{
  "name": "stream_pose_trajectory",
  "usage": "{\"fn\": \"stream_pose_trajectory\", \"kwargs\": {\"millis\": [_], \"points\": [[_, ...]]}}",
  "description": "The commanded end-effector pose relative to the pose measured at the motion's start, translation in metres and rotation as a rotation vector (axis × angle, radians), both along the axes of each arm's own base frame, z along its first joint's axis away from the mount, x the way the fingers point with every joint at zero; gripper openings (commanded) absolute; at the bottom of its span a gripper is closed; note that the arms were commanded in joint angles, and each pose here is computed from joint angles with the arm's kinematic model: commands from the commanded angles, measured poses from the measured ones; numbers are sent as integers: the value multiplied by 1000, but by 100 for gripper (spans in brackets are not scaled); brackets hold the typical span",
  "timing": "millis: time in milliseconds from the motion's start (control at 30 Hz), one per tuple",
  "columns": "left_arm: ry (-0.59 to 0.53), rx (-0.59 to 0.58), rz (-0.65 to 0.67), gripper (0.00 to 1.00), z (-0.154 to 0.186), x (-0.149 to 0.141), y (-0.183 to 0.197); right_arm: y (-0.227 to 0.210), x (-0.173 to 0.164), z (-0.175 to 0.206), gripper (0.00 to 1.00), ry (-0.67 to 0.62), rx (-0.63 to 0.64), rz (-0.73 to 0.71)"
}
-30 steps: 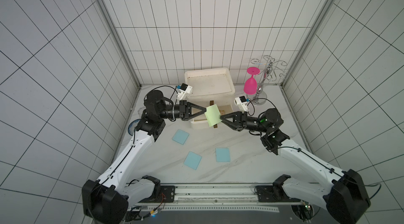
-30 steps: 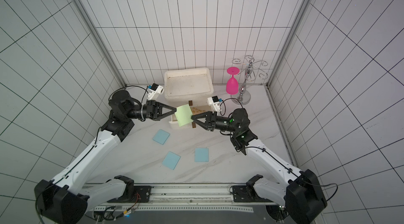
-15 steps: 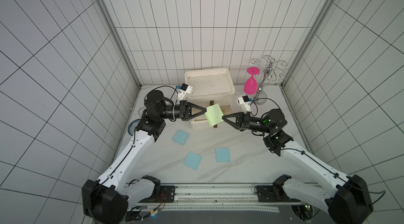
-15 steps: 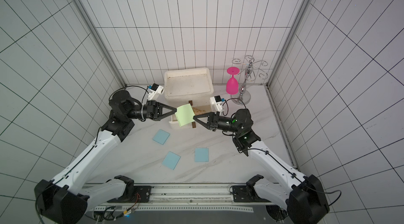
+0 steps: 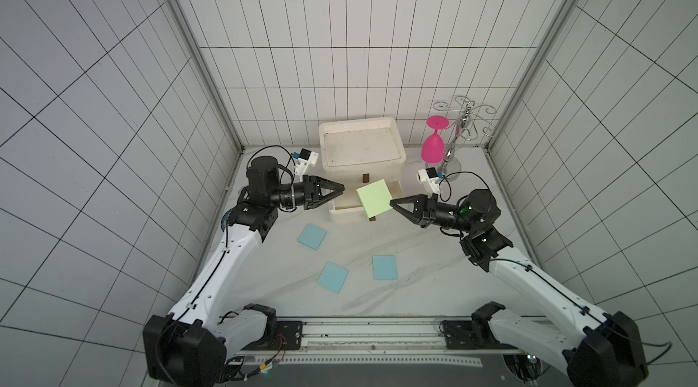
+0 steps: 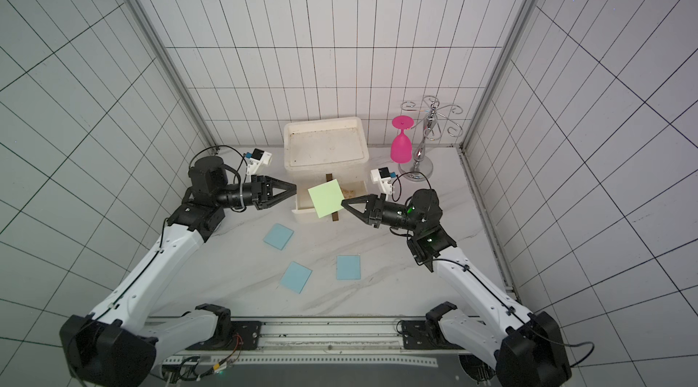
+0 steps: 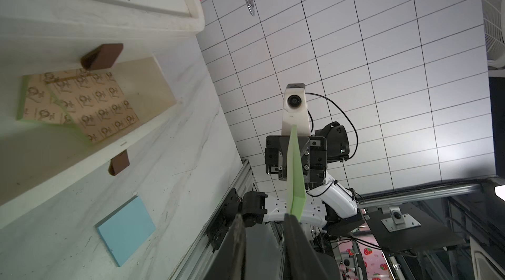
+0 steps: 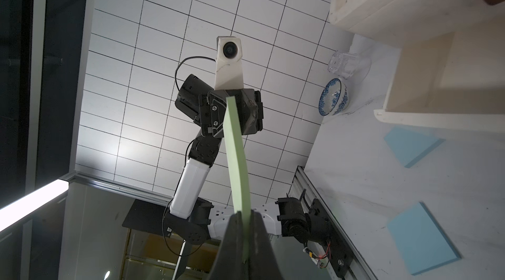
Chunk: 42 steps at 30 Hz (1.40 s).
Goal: Please put the sticky notes in the drawer by color
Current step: Pick up the sticky notes from the center of the board, then place the sticky notes in the drawer.
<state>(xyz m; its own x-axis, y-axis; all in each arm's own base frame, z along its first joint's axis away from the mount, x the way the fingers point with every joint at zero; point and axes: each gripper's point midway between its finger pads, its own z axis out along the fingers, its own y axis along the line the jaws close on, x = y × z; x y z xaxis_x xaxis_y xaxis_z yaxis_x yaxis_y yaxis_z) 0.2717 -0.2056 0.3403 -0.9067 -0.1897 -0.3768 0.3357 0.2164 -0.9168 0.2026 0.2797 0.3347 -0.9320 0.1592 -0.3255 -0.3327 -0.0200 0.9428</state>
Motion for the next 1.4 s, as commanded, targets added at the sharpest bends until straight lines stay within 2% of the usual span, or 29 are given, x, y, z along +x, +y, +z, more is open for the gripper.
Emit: {"fn": "stream_pose_trajectory", "kwargs": {"millis": [0, 100, 167, 267, 400, 700, 1367], "points": [[-10, 76, 75, 28, -15, 7, 13, -10, 10, -19, 0, 9, -66, -74], [24, 167, 127, 28, -36, 12, 21, -21, 31, -56, 0, 57, -230, -215], [47, 169, 126, 28, -43, 13, 21, -29, 45, -74, 0, 67, -318, -304], [59, 165, 117, 29, -48, 13, 19, -38, 66, -87, 0, 74, -345, -421], [48, 168, 111, 29, -48, 11, 18, -35, 87, -91, 0, 81, -326, -486], [46, 180, 88, 29, -56, 9, 14, -16, 112, -108, 0, 99, -362, -510], [25, 188, 51, 29, -56, 4, 9, 32, 129, -121, 0, 110, -363, -460]]}}
